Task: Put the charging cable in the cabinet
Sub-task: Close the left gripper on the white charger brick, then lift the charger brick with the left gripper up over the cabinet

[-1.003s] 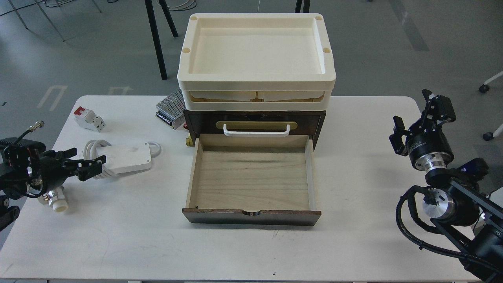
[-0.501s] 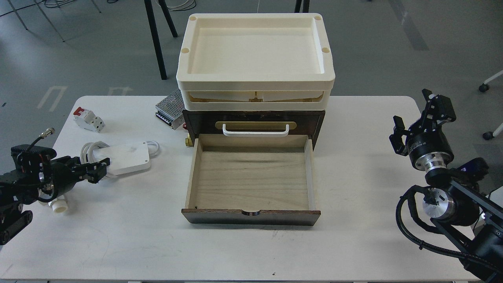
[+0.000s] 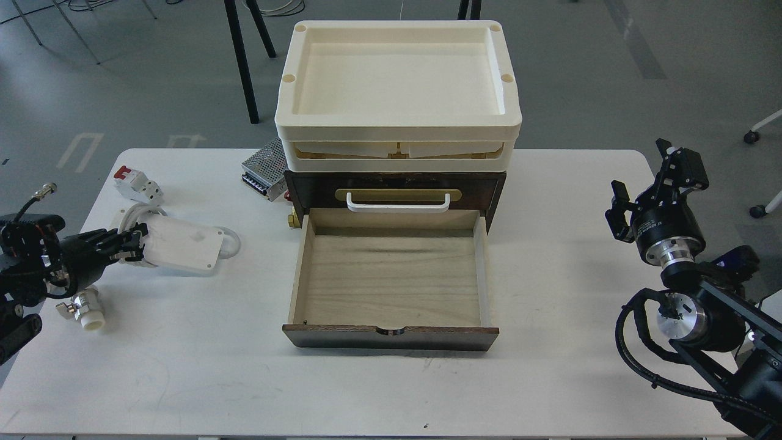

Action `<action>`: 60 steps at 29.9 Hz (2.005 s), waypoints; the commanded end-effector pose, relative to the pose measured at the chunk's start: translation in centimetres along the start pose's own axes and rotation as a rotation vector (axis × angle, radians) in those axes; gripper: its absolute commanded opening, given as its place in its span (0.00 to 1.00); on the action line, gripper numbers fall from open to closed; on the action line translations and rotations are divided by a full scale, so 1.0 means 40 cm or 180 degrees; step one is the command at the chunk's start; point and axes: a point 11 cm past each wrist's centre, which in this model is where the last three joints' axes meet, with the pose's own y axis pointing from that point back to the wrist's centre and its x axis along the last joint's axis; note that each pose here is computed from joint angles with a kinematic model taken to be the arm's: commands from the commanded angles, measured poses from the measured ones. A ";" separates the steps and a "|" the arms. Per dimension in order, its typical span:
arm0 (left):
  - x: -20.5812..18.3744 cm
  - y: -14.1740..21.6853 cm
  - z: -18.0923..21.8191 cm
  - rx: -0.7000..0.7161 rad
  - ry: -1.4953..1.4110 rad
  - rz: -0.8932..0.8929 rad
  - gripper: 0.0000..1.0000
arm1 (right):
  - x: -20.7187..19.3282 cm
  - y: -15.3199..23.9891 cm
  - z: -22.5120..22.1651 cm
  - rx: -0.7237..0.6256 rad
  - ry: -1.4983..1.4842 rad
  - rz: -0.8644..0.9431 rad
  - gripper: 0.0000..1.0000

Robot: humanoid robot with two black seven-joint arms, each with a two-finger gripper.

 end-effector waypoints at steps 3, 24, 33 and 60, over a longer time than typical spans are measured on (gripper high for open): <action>0.073 0.028 -0.054 0.0200 0.0415 0.0348 0.00 | 0.000 0.000 0.000 0.0000 0.0000 0.0000 0.99; 0.751 0.272 -0.116 -0.0622 0.2352 0.2117 0.01 | 0.000 0.000 0.001 -0.0004 0.0002 -0.0002 0.99; 0.966 0.303 0.192 -0.1915 0.2073 0.2042 0.02 | 0.000 0.000 0.001 -0.0004 0.0005 0.0002 0.99; 0.494 0.290 0.833 -0.3653 0.0470 0.0041 0.03 | 0.001 0.000 0.001 -0.0005 0.0007 0.0006 0.99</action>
